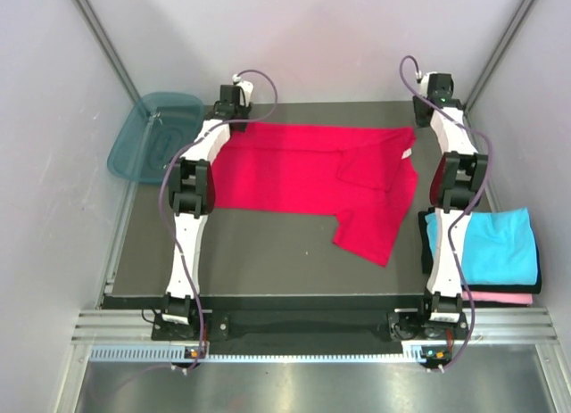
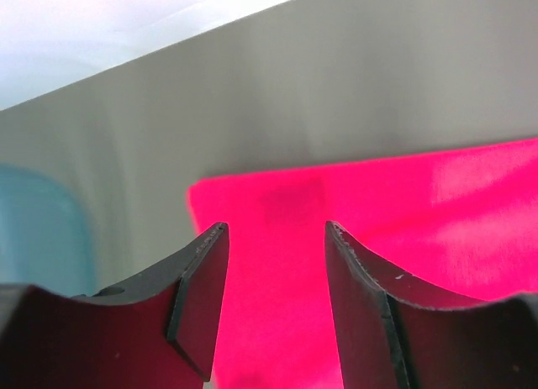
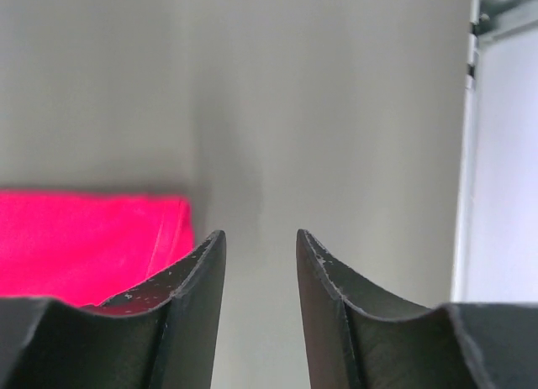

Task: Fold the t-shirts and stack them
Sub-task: Fold the tshirt

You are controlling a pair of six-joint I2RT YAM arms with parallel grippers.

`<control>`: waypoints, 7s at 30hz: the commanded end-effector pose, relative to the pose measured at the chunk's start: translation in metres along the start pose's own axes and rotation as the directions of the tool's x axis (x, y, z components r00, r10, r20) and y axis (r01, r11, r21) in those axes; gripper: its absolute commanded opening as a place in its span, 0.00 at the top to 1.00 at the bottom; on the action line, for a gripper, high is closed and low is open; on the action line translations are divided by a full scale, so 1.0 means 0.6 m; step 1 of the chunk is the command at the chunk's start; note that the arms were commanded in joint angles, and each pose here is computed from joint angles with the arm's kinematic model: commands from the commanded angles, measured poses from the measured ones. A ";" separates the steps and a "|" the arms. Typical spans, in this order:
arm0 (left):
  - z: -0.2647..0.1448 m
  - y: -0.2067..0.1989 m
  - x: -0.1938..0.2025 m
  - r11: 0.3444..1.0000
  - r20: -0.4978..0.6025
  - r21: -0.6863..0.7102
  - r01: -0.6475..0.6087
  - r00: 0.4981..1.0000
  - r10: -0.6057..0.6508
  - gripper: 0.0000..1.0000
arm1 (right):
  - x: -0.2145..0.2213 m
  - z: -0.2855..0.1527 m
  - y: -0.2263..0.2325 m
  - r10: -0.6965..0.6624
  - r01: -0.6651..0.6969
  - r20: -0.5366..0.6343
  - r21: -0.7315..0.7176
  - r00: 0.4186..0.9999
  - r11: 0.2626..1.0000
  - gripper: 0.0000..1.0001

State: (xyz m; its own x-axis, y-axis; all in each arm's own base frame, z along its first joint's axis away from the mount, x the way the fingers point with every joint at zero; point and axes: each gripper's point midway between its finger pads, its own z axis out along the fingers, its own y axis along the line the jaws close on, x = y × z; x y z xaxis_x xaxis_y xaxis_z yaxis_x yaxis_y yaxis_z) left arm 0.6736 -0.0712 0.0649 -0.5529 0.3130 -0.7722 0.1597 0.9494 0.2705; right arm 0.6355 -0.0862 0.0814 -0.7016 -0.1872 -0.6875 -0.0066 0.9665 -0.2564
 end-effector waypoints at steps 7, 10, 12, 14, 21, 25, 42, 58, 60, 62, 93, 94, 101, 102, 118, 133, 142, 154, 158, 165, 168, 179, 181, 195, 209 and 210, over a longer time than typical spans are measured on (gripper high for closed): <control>-0.296 0.011 -0.152 0.987 0.183 0.158 -0.023 0.983 -0.006 0.45 | 0.018 -0.326 0.143 -0.268 0.359 0.246 -0.510 0.932 0.781 0.59; -0.338 -0.009 -0.092 0.974 0.081 0.229 0.005 0.996 -0.025 0.44 | 0.111 -0.391 0.195 -0.378 0.457 0.261 -0.578 0.888 0.676 0.59; -0.357 -0.032 -0.030 0.957 -0.046 0.284 0.056 0.998 -0.045 0.46 | 0.138 -0.445 0.226 -0.430 0.532 0.318 -0.583 0.845 0.614 0.59; -0.389 -0.056 0.019 0.933 -0.121 0.340 0.119 0.989 -0.082 0.48 | 0.204 -0.465 0.259 -0.485 0.566 0.317 -0.614 0.815 0.550 0.59; -0.495 -0.071 0.115 0.910 -0.183 0.386 0.148 0.980 -0.081 0.50 | 0.335 -0.572 0.315 -0.599 0.743 0.463 -0.545 0.653 0.388 0.58; -0.523 -0.058 0.144 0.915 -0.190 0.368 0.166 0.977 -0.101 0.53 | 0.420 -0.584 0.318 -0.687 0.808 0.483 -0.523 0.543 0.271 0.58; -0.533 -0.026 0.243 0.926 -0.299 0.274 0.258 0.939 -0.173 0.53 | 0.517 -0.558 0.303 -0.790 0.824 0.467 -0.560 0.397 0.083 0.59; -0.520 0.000 0.267 0.933 -0.322 0.218 0.288 0.923 -0.210 0.54 | 0.552 -0.546 0.326 -0.800 0.774 0.477 -0.633 0.364 -0.025 0.63; -0.521 -0.002 0.268 0.929 -0.326 0.220 0.299 0.920 -0.219 0.54 | 0.557 -0.542 0.328 -0.803 0.770 0.475 -0.638 0.360 -0.032 0.68; -0.522 0.004 0.274 0.917 -0.343 0.212 0.337 0.905 -0.253 0.54 | 0.562 -0.539 0.330 -0.805 0.765 0.473 -0.643 0.357 -0.039 0.74; -0.441 0.028 0.323 0.776 -0.546 0.108 0.622 0.689 -0.477 0.60 | 0.456 -0.604 0.313 -0.746 0.818 0.474 -0.552 0.469 0.163 1.00; -0.436 0.032 0.317 0.779 -0.539 0.112 0.617 0.696 -0.474 0.61 | 0.455 -0.603 0.314 -0.746 0.820 0.475 -0.549 0.467 0.164 1.00; -0.401 0.042 0.319 0.790 -0.540 0.099 0.606 0.699 -0.468 0.61 | 0.449 -0.601 0.315 -0.741 0.823 0.479 -0.542 0.471 0.173 1.00; -0.396 0.045 0.317 0.795 -0.535 0.095 0.599 0.704 -0.467 0.60 | 0.448 -0.601 0.315 -0.741 0.822 0.477 -0.541 0.473 0.176 1.00; -0.368 0.010 0.346 0.817 -0.597 0.127 0.562 0.701 -0.390 0.62 | 0.448 -0.597 0.312 -0.741 0.823 0.469 -0.533 0.481 0.196 1.00; -0.362 0.028 0.328 0.849 -0.568 0.121 0.515 0.737 -0.366 1.00 | 0.411 -0.593 0.303 -0.710 0.801 0.440 -0.519 0.550 0.299 1.00; -0.381 0.041 0.236 0.850 -0.469 0.225 0.477 0.817 -0.334 1.00 | 0.314 -0.609 0.265 -0.615 0.744 0.426 -0.456 0.664 0.488 1.00; -0.353 0.012 0.129 0.819 -0.380 0.342 0.460 0.865 -0.327 1.00 | 0.131 -0.566 0.223 -0.531 0.676 0.447 -0.275 0.720 0.684 1.00; -0.333 0.029 0.099 0.836 -0.337 0.328 0.440 0.881 -0.331 1.00 | 0.077 -0.537 0.206 -0.522 0.655 0.449 -0.217 0.725 0.723 1.00; -0.282 0.052 0.062 0.862 -0.283 0.319 0.393 0.908 -0.309 1.00 | -0.002 -0.463 0.192 -0.491 0.605 0.427 -0.186 0.759 0.774 1.00; -0.261 0.058 0.048 0.867 -0.257 0.325 0.377 0.918 -0.302 1.00 | -0.039 -0.431 0.191 -0.481 0.590 0.425 -0.172 0.767 0.789 1.00; -0.176 0.071 0.027 0.903 -0.198 0.281 0.326 0.940 -0.278 1.00 | -0.134 -0.287 0.203 -0.464 0.551 0.405 -0.127 0.788 0.825 1.00; -0.168 0.077 0.026 0.911 -0.188 0.260 0.320 0.942 -0.278 1.00 | -0.153 -0.279 0.201 -0.459 0.543 0.413 -0.110 0.787 0.832 1.00; -0.145 0.086 0.024 0.936 -0.166 0.188 0.299 0.949 -0.269 1.00 | -0.183 -0.215 0.203 -0.447 0.521 0.415 -0.077 0.792 0.850 1.00; -0.248 0.088 -0.040 0.961 -0.074 0.116 0.250 0.967 -0.242 0.57 | -0.199 -0.283 0.158 -0.331 0.367 0.440 0.002 0.835 0.930 0.61; -0.248 0.073 -0.016 0.961 -0.114 0.147 0.232 0.970 -0.217 0.57 | -0.173 -0.279 0.166 -0.336 0.383 0.419 -0.031 0.844 0.923 0.60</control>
State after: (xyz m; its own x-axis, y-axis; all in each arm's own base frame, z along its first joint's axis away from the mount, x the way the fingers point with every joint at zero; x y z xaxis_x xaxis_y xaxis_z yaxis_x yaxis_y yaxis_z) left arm 0.5771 -0.0230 0.1134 -0.7402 0.0526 -0.6703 0.0684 0.9977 0.0027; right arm 0.6045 0.0631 0.1696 -0.3865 -0.6115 -0.6904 -0.3766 0.7880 -0.4871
